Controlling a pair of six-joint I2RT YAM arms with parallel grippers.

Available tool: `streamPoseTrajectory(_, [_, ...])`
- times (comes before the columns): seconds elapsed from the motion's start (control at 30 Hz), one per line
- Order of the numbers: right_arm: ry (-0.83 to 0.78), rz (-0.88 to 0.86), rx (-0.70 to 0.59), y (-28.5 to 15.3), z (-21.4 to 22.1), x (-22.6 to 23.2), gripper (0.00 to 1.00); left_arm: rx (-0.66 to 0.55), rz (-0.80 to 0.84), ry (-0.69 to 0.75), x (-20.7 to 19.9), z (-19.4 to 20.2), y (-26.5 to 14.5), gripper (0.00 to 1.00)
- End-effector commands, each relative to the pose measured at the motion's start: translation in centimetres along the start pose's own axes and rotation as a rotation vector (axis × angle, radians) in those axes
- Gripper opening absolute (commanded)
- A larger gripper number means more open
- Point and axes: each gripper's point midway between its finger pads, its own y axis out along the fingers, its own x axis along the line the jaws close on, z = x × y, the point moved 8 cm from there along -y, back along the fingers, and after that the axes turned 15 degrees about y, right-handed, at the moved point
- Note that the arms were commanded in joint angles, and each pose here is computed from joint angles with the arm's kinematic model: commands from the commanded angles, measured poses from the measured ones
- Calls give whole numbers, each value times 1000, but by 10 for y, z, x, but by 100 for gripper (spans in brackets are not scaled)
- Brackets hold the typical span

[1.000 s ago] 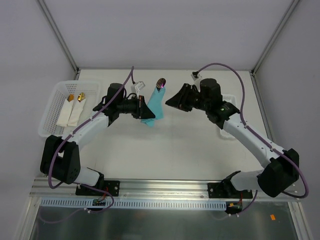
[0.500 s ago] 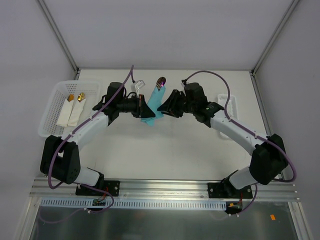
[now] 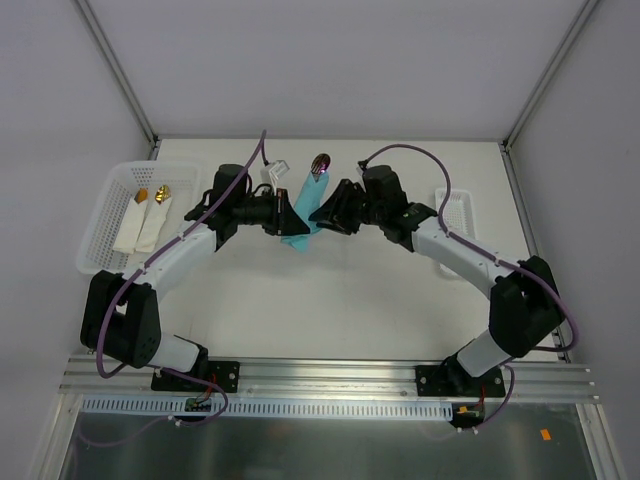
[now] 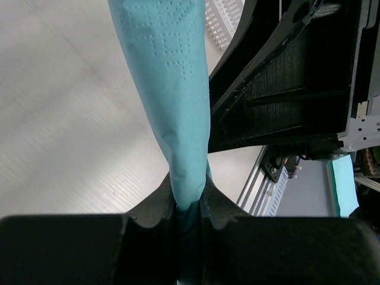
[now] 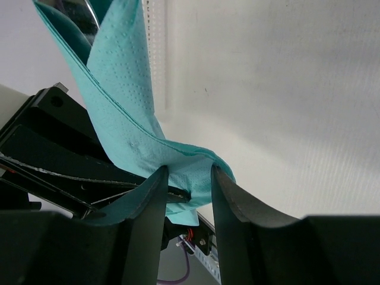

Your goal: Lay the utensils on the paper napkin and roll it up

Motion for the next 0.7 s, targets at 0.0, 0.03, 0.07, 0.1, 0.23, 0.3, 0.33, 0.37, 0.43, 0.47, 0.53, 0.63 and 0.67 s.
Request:
streamPoseTrajectory(0.0, [2,-150,24,0,-1,30,40,-70,36,75,-14,-23,-9,0])
streamPoseTrajectory(0.03, [-4,-194,37,0,0,35,41,-69,36,72,-13,-23,-9,0])
streamPoseTrajectory(0.07, [14,-194,47,1,1,32,41,-71,36,73,-14,-23,-9,0])
streamPoseTrajectory(0.1, [15,-197,51,-1,2,32,42,-74,33,74,-14,-24,-9,0])
streamPoseTrajectory(0.23, [-11,-188,35,-14,6,27,46,-81,26,82,-15,-27,-10,0])
streamPoseTrajectory(0.3, [-26,-173,23,-20,8,21,52,-89,18,85,-15,-29,-12,0])
streamPoseTrajectory(0.33, [-31,-170,15,-26,9,21,53,-89,20,83,-15,-30,-12,0])
streamPoseTrajectory(0.37, [-34,-167,13,-27,10,20,53,-91,21,79,-14,-31,-11,0])
streamPoseTrajectory(0.43, [-38,-160,14,-28,11,15,54,-99,20,70,-14,-34,-13,0])
streamPoseTrajectory(0.47, [-43,-164,16,-29,12,15,53,-96,32,62,-15,-34,-13,0])
streamPoseTrajectory(0.53, [-59,-176,26,-28,13,15,49,-102,50,51,-16,-37,-13,0])
streamPoseTrajectory(0.63, [-69,-200,49,-26,14,18,49,-105,66,42,-18,-37,-14,0])
streamPoseTrajectory(0.67, [-72,-203,55,-25,15,19,49,-106,68,40,-19,-38,-14,0])
